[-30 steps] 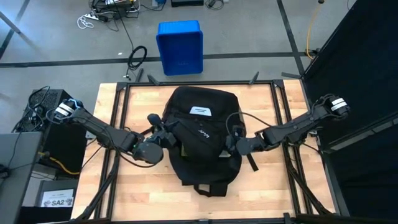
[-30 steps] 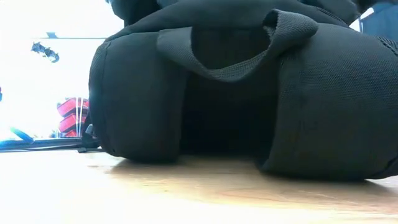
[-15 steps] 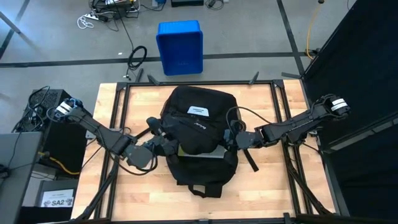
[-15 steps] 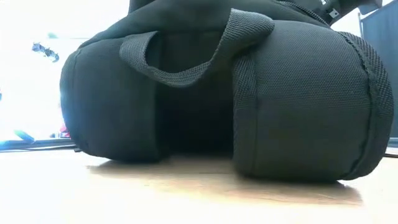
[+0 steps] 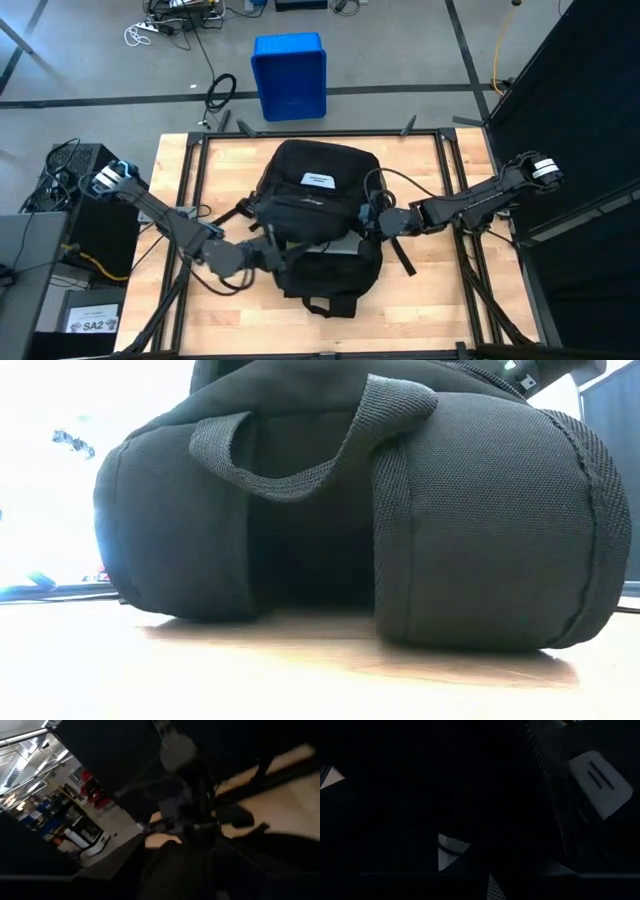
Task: Unpack backpack
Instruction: Close the black backpack
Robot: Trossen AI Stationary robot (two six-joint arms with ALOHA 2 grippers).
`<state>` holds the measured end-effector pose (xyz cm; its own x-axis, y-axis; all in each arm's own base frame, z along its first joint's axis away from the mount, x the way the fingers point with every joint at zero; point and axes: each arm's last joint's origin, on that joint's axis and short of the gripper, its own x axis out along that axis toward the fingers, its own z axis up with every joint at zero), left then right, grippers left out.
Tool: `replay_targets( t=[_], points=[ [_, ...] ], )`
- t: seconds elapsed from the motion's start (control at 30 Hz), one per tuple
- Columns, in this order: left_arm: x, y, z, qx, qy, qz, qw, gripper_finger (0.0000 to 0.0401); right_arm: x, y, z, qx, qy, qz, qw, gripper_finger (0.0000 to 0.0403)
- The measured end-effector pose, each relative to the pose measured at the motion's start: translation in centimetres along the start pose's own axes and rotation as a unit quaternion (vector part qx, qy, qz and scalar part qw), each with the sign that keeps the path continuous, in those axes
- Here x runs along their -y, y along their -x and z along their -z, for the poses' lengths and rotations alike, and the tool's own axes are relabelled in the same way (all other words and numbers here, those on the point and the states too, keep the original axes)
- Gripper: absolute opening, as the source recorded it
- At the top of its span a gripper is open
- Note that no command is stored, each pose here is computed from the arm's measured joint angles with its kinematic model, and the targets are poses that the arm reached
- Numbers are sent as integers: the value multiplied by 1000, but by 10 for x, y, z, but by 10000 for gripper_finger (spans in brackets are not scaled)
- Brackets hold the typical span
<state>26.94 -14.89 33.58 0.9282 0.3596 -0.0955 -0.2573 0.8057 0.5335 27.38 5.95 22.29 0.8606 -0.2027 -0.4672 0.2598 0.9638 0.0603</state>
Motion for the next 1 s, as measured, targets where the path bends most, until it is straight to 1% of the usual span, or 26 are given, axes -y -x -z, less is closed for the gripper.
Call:
replay_targets(
  t=[0.13,0.2,0.27,0.33,0.5,0.73,0.87,1.0],
  points=[
    [19,-18,12,-24,-51,-6,998,209,1,-1,-1,2,-3,2,1000,36],
    [23,-22,14,-36,-72,-30,996,209,1,-1,-1,3,-3,2,1000,35],
    [23,-23,15,-48,-88,-60,993,209,1,-1,-1,3,-4,2,1000,35],
    [21,-23,13,-55,-91,-84,991,209,1,-1,-1,4,-4,1,1000,35],
    [16,-21,12,-63,-98,-101,988,209,1,-1,-1,5,-4,0,1000,41],
    [22,-12,7,-45,-110,-86,989,209,1,-1,-2,7,-5,-1,1000,48],
    [23,-7,-2,-18,-97,-87,991,209,1,-1,-2,7,-6,-1,1000,48],
    [24,-6,-7,18,-81,-54,995,209,1,-1,-2,6,-8,-1,1000,49]
  ],
)
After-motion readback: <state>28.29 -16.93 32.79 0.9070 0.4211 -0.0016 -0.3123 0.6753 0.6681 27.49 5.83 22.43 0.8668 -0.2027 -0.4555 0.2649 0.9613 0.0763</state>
